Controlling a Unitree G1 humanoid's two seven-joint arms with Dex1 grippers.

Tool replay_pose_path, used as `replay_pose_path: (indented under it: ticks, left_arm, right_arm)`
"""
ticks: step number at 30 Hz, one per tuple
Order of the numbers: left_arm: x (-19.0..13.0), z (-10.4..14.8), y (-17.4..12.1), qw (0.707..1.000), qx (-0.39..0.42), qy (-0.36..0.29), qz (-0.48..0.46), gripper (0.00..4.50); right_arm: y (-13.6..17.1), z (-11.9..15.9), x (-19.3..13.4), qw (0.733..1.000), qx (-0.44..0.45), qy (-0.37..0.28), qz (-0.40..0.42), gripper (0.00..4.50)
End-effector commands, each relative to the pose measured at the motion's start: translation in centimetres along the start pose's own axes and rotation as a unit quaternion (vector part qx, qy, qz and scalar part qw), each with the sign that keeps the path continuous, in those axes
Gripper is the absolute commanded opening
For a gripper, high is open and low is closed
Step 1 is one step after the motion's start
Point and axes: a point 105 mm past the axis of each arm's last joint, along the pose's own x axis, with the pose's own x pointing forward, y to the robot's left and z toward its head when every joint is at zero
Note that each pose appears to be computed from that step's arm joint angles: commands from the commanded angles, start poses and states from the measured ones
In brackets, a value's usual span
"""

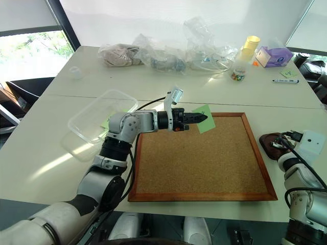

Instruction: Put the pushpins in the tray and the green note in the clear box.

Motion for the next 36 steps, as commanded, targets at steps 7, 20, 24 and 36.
replay_pose_path:
  ticks: [7, 20, 24, 36]
  left_arm:
    - [0.2, 0.9, -1.5, 0.999, 0.016, -0.015, -0.023, 0.00]
    - [0.3, 0.8, -1.6, 0.999, 0.015, -0.017, -0.024, 0.00]
    - [0.2, 1.5, -1.9, 0.999, 0.021, -0.030, -0.031, 0.00]
    - [-7.6, 12.4, -2.2, 0.976, 0.173, -0.111, 0.070, 0.00]
  right_arm:
    - [-0.7, 0.8, -0.4, 1.000, 0.001, -0.012, 0.000, 4.43]
    - [-1.1, 1.0, -1.5, 1.000, 0.015, -0.027, -0.002, 4.43]
    - [-0.3, 2.6, -1.9, 0.998, 0.003, -0.066, 0.017, 4.43]
    - [12.7, 6.4, -5.7, 0.940, -0.095, -0.124, 0.303, 4.43]
